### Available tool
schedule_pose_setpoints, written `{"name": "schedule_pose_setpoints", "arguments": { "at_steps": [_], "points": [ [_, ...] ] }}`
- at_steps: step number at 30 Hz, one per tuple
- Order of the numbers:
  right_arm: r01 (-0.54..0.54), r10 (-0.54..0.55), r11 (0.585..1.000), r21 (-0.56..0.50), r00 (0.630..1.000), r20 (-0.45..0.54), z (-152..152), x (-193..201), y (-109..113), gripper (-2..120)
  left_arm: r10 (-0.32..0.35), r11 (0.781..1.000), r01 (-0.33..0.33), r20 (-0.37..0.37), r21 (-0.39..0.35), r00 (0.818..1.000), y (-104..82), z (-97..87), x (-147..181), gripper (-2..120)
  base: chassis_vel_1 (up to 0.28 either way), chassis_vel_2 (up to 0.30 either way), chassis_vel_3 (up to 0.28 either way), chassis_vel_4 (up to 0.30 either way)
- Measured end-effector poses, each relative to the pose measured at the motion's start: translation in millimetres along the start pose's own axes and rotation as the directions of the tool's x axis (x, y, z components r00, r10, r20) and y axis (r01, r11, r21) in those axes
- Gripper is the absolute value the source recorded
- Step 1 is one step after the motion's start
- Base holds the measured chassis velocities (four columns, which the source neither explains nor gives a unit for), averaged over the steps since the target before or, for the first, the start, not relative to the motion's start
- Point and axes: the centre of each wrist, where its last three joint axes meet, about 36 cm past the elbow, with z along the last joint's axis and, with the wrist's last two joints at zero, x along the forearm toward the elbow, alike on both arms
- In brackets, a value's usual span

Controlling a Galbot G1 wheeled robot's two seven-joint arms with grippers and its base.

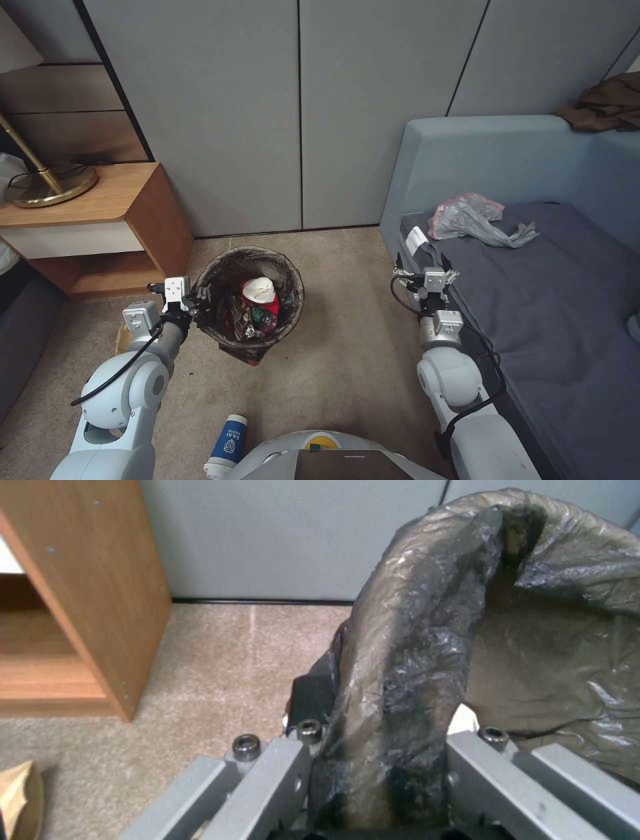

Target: Pick up the trash bin, then pick up the garbage from the floor and place it into the trash bin.

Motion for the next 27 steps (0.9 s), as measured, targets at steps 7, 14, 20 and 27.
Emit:
{"name": "schedule_pose_setpoints", "arguments": {
  "at_steps": [7, 14, 20, 27],
  "points": [
    [0.008, -0.008, 1.000, 0.000, 1.000, -0.008, -0.8, -1.7, 1.9, 100, -0.002, 1.000, 0.002, -0.003, 0.006, 1.000, 0.6, 0.3, -1.0, 5, 0.014, 0.018, 0.019, 0.021],
    [0.011, -0.011, 1.000, -0.008, 1.000, -0.018, 1.8, -0.9, 5.8, 100, -0.004, 1.000, 0.004, -0.004, 0.009, 1.000, 1.4, 0.5, -0.9, 5, 0.031, 0.041, 0.046, 0.032],
    [0.015, -0.015, 1.000, -0.014, 1.000, -0.023, 1.8, -0.2, 9.0, 100, -0.005, 1.000, 0.005, -0.005, 0.011, 1.000, 1.7, 0.6, -1.6, 5, 0.065, 0.061, 0.061, 0.065],
    [0.022, -0.023, 1.000, -0.016, 0.999, -0.032, 1.6, 0.4, 11.4, 100, -0.003, 1.000, 0.003, -0.005, 0.012, 1.000, 1.4, 0.4, -2.4, 5, 0.089, 0.078, 0.079, 0.075]
  ]
}}
